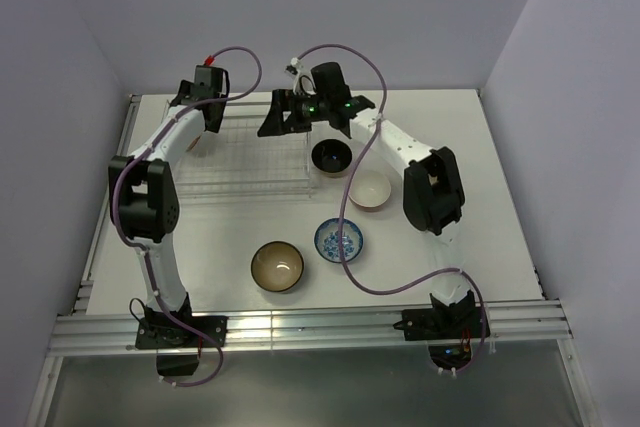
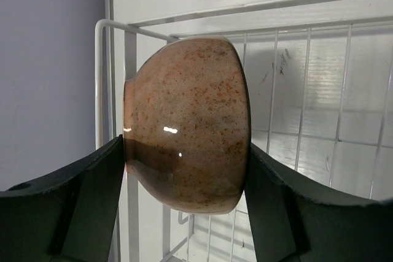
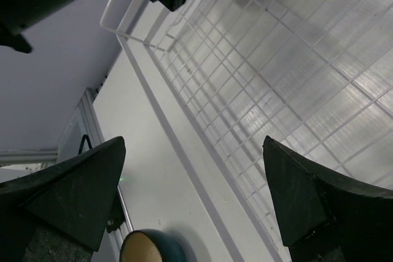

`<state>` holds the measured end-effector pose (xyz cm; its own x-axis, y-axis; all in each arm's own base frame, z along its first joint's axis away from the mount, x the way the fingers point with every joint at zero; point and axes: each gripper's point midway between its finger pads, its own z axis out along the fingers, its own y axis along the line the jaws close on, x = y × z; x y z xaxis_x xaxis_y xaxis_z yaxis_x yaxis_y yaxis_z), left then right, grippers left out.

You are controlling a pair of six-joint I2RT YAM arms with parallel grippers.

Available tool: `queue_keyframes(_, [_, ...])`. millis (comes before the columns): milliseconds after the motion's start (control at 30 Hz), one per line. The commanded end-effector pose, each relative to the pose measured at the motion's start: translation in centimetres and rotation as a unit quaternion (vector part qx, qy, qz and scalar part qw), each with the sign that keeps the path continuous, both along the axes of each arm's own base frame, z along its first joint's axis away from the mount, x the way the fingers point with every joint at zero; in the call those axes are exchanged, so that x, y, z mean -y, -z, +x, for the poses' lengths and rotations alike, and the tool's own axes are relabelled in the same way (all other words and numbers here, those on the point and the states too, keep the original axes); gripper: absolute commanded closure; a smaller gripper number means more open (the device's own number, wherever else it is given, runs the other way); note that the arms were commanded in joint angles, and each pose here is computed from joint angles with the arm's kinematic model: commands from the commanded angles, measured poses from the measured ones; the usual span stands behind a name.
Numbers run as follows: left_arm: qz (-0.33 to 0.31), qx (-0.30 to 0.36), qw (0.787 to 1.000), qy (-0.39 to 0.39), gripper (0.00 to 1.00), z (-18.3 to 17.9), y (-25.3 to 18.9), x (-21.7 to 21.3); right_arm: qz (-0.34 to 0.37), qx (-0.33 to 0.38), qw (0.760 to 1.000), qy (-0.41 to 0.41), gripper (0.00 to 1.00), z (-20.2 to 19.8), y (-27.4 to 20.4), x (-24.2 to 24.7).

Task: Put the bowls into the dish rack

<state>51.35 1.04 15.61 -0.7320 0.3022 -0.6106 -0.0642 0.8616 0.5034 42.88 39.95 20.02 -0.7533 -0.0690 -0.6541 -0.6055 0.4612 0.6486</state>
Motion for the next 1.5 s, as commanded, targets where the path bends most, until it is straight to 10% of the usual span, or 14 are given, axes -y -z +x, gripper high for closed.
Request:
queue_keyframes(0, [0.024,0.037,0.999,-0.008,1.0,1.2,-2.1,-0.6,0.049,0.064,0.997,0.001,0.0,0.0,-6.8,1.2])
queue_keyframes(567, [0.021,-0.014,1.0,-0.008,0.88,1.2,3.3,0.2,0.095,0.077,0.992,0.027,0.0,-0.2,-12.1,5.5])
queue_keyframes(967, [0.014,-0.044,0.999,0.011,0.42,0.2,5.5,1.6,0.091,0.08,0.992,0.044,0.0,0.1,-13.1,8.1])
queue_keyframes(1467, [0.017,-0.077,0.996,0.036,0.13,-0.8,7.4,3.4,0.086,0.076,0.992,0.058,0.0,0.9,-12.7,9.7])
